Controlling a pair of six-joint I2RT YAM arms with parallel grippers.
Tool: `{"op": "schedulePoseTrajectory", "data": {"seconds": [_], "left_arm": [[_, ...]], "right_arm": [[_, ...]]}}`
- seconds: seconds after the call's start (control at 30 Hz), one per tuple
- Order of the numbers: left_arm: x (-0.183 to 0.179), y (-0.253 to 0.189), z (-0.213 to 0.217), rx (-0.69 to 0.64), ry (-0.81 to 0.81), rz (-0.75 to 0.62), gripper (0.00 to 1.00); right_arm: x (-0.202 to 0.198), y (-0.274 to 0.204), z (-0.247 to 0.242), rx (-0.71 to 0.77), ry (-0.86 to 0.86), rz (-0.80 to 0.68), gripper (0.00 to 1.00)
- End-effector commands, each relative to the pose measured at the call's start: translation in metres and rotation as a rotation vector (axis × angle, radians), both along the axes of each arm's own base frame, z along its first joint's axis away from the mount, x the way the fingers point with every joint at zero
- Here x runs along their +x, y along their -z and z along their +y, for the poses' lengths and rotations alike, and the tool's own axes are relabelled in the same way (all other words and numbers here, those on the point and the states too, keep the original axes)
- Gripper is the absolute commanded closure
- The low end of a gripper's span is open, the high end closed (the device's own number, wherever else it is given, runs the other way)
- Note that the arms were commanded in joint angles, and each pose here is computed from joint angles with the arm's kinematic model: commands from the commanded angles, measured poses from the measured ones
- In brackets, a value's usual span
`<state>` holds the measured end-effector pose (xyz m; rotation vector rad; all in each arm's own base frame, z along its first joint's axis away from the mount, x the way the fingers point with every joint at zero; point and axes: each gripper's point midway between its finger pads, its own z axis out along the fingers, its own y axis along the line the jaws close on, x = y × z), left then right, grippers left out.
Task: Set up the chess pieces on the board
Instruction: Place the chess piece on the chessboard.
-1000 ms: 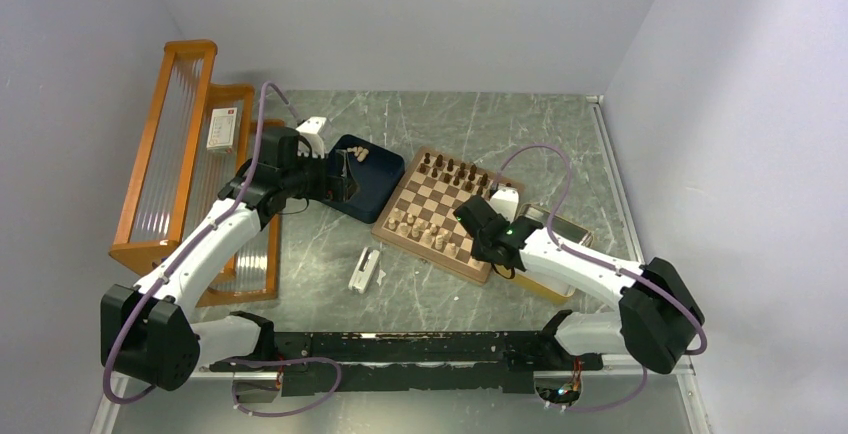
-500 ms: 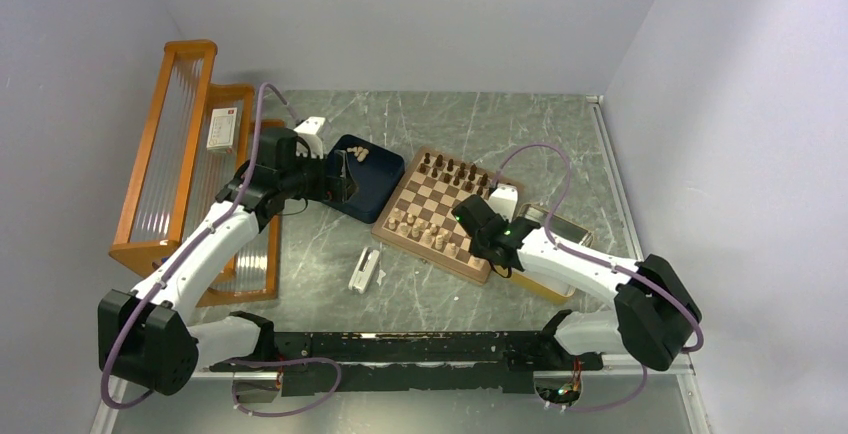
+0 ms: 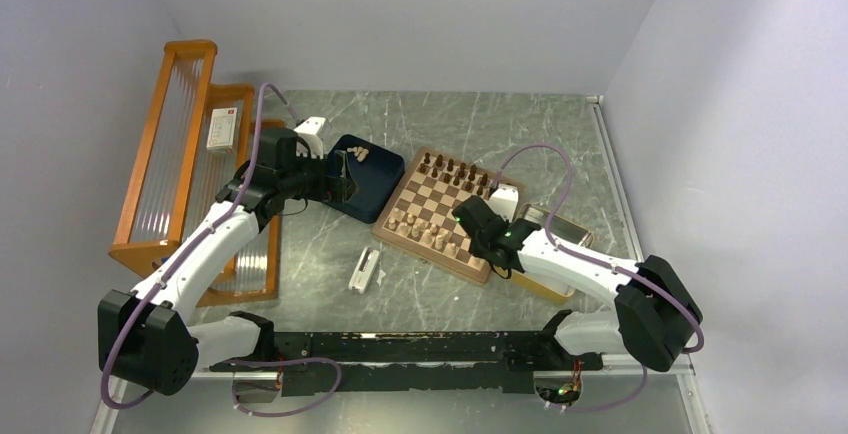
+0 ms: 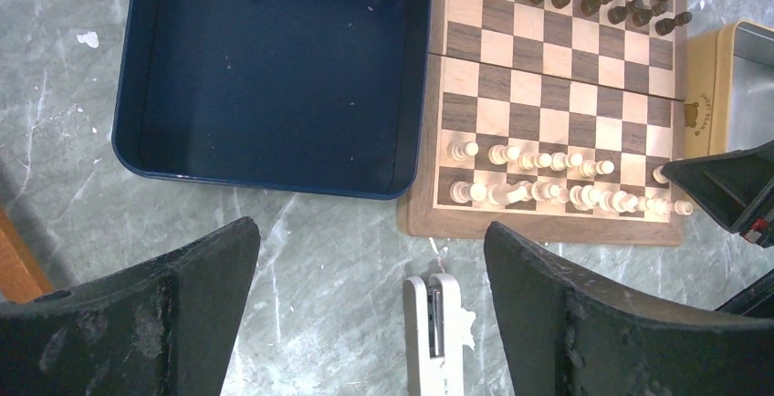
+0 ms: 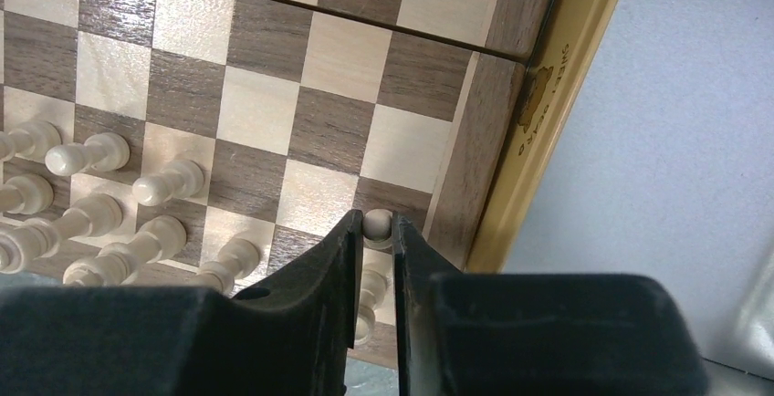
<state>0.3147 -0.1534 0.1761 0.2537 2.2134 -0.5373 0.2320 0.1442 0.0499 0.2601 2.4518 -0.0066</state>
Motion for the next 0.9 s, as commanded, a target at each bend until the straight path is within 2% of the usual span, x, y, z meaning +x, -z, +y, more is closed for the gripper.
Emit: {"op": "schedulePoseTrajectory", "data": {"seconds": [0.0, 0.37, 0.87], "left_arm": [[0.003, -0.005, 0.006, 0.013, -0.018, -0.04, 0.03], [0.007, -0.006, 0.011, 0.043, -0.036, -0.046, 0.03], [0.005, -0.006, 0.012, 0.044, -0.036, -0.051, 0.03]], "right_arm": [[-0.009, 0.013, -0.011, -0.047, 0.013, 0.033, 0.79], [-0.007, 0.007, -0.01, -0.033, -0.003, 0.006, 0.69], [0.018, -0.026, 0.002, -0.02, -0.013, -0.056, 0.65]]}}
